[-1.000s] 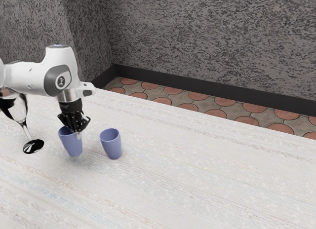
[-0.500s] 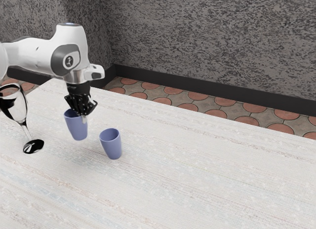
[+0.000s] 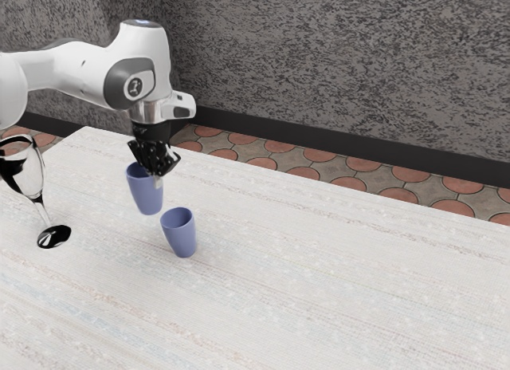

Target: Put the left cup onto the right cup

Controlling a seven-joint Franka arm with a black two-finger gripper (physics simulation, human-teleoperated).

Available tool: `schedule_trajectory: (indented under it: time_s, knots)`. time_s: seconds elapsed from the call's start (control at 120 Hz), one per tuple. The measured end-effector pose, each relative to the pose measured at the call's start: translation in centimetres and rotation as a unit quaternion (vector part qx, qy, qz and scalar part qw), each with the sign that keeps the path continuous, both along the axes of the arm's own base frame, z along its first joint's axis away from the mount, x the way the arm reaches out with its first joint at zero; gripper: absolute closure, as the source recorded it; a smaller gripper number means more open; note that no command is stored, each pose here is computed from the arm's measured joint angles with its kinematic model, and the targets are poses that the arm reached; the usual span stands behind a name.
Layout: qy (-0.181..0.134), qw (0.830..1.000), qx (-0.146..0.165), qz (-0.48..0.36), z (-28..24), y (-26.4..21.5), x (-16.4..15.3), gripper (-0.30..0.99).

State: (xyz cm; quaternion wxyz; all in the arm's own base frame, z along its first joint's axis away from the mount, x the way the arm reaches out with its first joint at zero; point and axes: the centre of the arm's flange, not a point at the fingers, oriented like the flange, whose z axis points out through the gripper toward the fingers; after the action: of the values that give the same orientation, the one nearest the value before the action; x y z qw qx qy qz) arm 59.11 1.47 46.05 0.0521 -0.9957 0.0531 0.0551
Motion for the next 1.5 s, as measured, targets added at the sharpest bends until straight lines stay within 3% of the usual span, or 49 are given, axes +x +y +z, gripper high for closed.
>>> schedule_trajectory:
  time_s: [0.667, 1.05, 1.5]
  knots:
    - [0.005, 1.0, -0.002, -0.025, -1.4, -4.2, 0.4, 0.79]
    - [-0.001, 1.0, 0.0, -0.024, -2.4, -4.4, 2.8, 0.79]
    - [0.003, 1.0, 0.003, -0.017, -3.1, -3.4, 3.3, 0.79]
